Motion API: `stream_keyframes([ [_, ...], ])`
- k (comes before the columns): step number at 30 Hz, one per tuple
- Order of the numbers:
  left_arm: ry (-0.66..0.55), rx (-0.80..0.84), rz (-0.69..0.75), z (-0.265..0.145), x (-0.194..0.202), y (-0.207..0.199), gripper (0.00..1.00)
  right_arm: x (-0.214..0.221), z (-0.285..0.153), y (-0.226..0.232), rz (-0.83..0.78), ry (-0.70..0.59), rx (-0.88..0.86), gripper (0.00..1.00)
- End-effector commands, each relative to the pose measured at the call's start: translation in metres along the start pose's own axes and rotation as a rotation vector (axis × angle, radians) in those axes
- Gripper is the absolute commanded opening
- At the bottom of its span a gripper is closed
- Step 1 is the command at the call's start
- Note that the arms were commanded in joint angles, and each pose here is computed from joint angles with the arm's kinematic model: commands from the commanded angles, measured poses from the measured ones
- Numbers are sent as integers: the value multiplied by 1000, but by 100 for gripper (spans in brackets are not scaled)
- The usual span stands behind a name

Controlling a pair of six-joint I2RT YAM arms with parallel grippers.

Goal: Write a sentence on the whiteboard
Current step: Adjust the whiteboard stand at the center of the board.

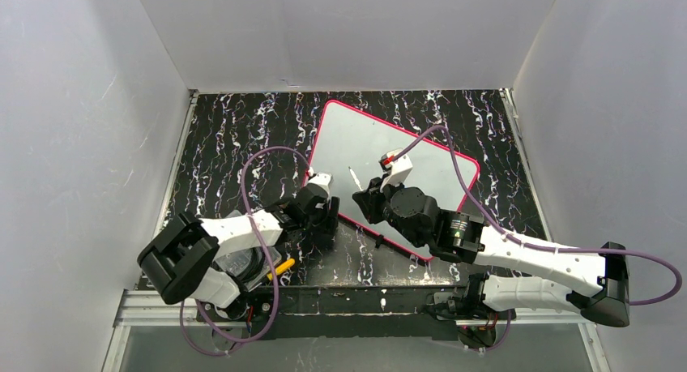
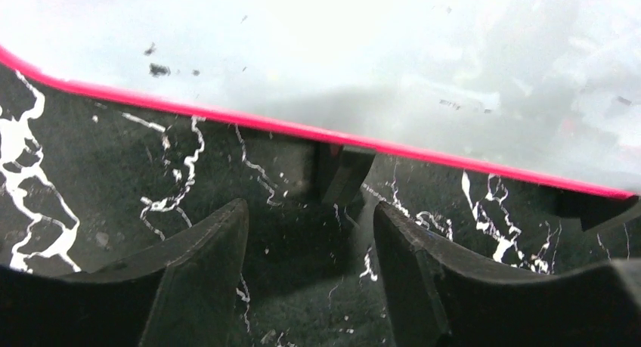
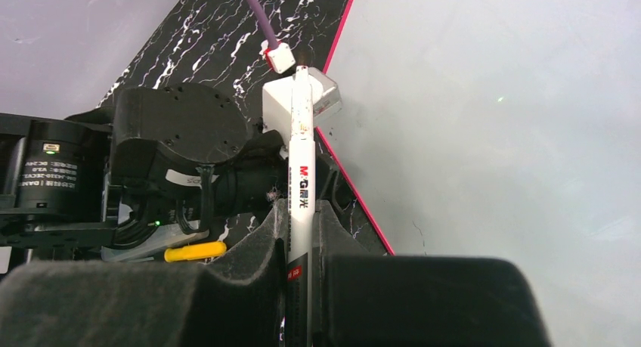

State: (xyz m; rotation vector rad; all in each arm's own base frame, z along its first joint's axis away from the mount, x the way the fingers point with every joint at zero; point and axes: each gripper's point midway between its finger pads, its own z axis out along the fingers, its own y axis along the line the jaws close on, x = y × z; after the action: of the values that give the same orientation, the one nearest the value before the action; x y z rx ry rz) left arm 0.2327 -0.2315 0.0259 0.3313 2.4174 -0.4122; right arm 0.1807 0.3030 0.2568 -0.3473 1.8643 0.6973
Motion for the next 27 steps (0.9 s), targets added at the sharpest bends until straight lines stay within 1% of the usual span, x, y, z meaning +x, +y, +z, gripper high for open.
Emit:
stream_keyframes([
  [1, -49, -38, 38, 7, -16, -5, 57, -30, -6, 9, 48, -73, -18, 1],
  [5, -58, -55, 69, 10, -19, -6, 50, -29, -4, 10, 45, -69, -17, 1],
  [9, -66, -70, 96, 13, -23, -7, 39, -28, -4, 9, 44, -67, -14, 1],
  [11, -70, -82, 122, 14, -24, -8, 32, -27, -4, 9, 46, -67, -14, 1],
  [14, -80, -100, 150, 15, -25, -10, 18, -28, -4, 9, 48, -67, -12, 1],
  [16, -89, -116, 153, 14, -25, -9, 7, -27, -4, 9, 47, -66, -13, 1],
  [18, -99, -133, 155, 11, -25, -8, 0, -26, -4, 8, 47, -65, -9, 1],
  [21, -100, -230, 123, 4, -24, 3, 0, -26, -4, 8, 50, -65, -9, 1],
  [24, -98, -290, 93, -5, -17, 10, 0, -25, -4, 7, 55, -64, -8, 1],
  [27, -121, -399, 39, -19, -16, 24, 0, -24, -4, 6, 61, -65, -7, 1],
])
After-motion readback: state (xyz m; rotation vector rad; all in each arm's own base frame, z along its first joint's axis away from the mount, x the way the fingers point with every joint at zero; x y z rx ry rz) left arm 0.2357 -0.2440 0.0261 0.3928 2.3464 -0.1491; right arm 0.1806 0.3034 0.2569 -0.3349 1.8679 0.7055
